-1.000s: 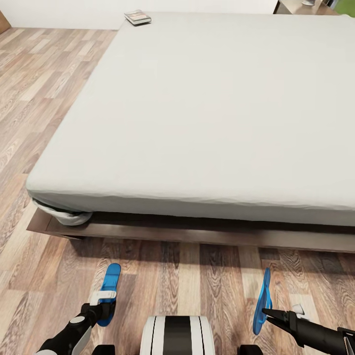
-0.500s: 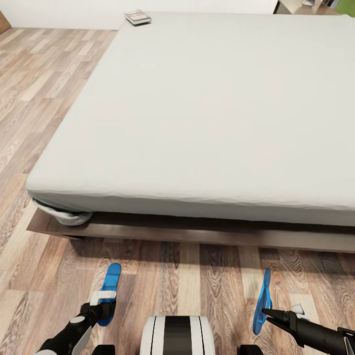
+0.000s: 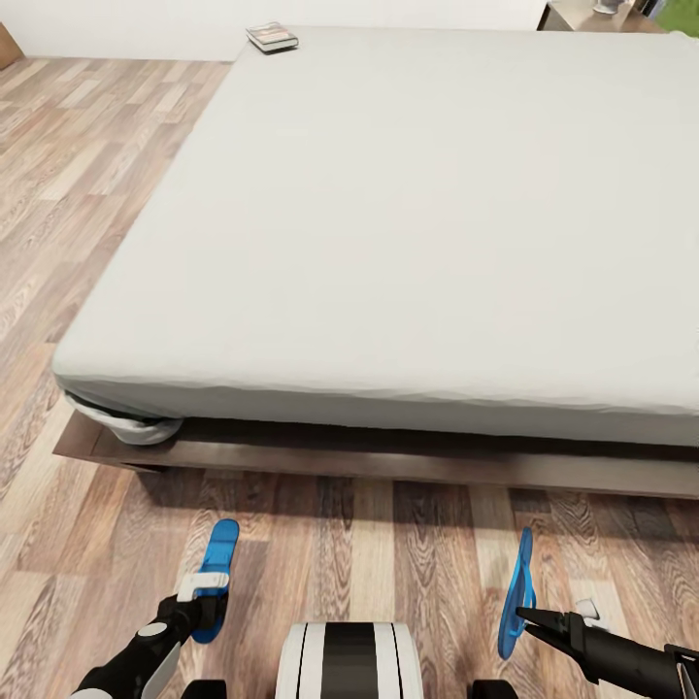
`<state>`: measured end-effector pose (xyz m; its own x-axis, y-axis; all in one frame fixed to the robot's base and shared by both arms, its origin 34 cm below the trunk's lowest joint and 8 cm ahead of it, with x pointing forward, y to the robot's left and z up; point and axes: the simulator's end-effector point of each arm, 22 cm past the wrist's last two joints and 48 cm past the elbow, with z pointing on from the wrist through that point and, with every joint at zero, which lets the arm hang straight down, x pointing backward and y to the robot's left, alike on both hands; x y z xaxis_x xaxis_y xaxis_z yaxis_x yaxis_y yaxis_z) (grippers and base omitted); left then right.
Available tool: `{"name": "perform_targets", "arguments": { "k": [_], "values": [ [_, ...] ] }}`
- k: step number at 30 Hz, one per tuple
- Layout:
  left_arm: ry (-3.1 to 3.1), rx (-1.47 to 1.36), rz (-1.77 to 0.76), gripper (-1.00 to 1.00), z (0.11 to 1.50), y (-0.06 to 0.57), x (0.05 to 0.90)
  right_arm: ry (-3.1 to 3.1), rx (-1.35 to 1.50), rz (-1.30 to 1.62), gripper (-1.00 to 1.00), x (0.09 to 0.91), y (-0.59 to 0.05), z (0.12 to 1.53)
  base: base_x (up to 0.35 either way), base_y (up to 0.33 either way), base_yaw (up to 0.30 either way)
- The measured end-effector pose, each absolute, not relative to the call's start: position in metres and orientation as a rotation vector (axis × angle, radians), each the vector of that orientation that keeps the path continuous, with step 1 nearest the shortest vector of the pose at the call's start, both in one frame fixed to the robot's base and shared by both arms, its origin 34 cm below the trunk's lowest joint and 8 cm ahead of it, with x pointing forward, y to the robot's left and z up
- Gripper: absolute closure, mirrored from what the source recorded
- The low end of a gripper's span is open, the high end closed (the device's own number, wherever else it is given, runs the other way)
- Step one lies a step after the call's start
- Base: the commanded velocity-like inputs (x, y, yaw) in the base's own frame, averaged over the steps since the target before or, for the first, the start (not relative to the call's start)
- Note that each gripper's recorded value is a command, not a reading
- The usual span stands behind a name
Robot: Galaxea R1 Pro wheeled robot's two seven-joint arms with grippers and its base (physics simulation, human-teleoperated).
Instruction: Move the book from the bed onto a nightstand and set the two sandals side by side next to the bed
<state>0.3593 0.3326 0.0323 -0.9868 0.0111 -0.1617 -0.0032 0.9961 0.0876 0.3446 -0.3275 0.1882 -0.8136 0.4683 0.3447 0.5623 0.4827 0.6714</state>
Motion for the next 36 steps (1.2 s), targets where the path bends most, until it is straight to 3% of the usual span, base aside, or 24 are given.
{"name": "perform_targets", "arguments": {
  "k": [28,36],
  "values": [
    [2.863,-0.002,0.123,-1.00,0.070,0.334,0.410,-2.690,-0.864,-1.333,1.00,0.378,-0.328,0.223,0.000,0.000,0.000],
    [2.805,-0.116,-0.054,-1.00,0.092,0.361,0.432,-2.715,-0.849,-1.359,1.00,0.387,-0.328,0.233,0.000,0.000,0.000]
  ]
}}
